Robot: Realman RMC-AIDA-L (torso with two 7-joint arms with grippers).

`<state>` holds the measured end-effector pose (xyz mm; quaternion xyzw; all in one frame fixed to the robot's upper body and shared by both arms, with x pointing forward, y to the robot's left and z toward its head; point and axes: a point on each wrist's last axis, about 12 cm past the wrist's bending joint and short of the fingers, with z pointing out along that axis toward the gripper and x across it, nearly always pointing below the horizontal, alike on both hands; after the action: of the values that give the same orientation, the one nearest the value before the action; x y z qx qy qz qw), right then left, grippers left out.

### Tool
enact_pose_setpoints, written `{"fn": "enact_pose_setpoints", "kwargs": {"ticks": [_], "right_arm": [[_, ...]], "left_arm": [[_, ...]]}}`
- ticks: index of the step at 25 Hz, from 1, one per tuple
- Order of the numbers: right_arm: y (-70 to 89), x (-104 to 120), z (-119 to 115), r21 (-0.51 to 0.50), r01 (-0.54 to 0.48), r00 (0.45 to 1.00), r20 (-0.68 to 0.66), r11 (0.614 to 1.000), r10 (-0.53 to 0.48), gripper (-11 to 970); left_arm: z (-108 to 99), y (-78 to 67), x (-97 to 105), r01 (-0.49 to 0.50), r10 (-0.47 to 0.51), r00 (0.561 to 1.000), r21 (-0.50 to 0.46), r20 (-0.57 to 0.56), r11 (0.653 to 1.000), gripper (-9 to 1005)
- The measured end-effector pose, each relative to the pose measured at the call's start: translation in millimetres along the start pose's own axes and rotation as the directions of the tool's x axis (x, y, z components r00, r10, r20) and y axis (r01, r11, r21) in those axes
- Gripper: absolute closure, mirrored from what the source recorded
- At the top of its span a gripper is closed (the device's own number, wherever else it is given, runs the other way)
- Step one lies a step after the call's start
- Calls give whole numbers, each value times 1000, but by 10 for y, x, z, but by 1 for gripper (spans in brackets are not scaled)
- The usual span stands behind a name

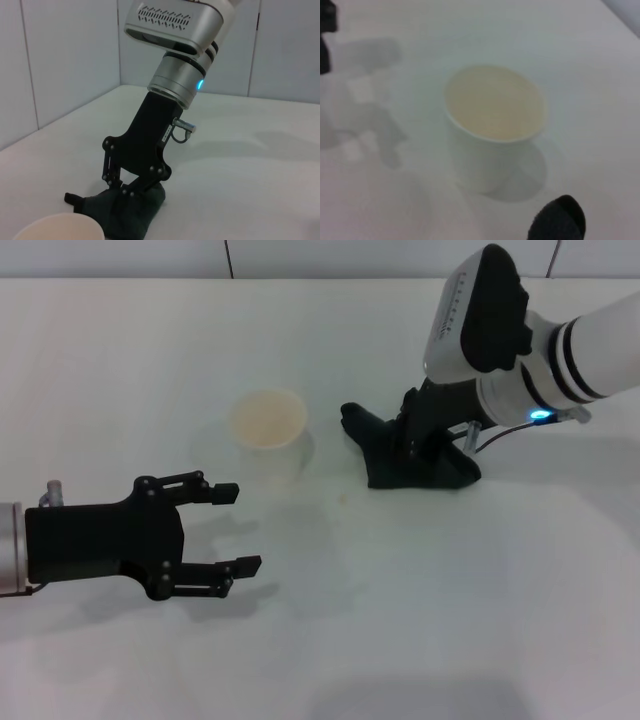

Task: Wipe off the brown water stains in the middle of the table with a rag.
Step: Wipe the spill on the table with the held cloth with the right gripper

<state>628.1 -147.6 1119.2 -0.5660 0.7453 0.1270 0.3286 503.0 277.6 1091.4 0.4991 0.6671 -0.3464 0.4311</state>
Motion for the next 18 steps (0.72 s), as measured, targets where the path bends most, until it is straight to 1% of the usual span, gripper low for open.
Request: {"fn": "enact_pose_setpoints", "kwargs": {"ticks": [2,4,8,12,14,16,18], "right_arm": [[6,9,-2,-6,0,1000,-6,1000,0,852],[57,6,15,-36,5,1000,-13,999,-5,852],[235,-65,64,-134,17,1000,-11,991,-19,849],[479,-176,152,-225,49,999,17,973,-46,848],[567,-213,174,-254,59,998,32,965,-52,846],[637,-239,191,-276,72,997,40,959,-64,846],[658,-244,201,-279,77,997,41,957,-69,845]], "left_arm": [[2,0,-1,2,-2,1000,-1,5,1000,154],[2,0,-3,2,-2,1000,-1,6,1000,155],[7,6,-13,0,0,1000,-1,9,1000,155],[10,11,-20,-2,2,1000,-1,12,1000,155],[7,13,-21,-3,3,1000,-1,11,1000,155],[6,14,-21,-4,4,1000,-1,11,1000,154],[5,15,-21,-5,5,1000,-2,11,1000,154]]}}
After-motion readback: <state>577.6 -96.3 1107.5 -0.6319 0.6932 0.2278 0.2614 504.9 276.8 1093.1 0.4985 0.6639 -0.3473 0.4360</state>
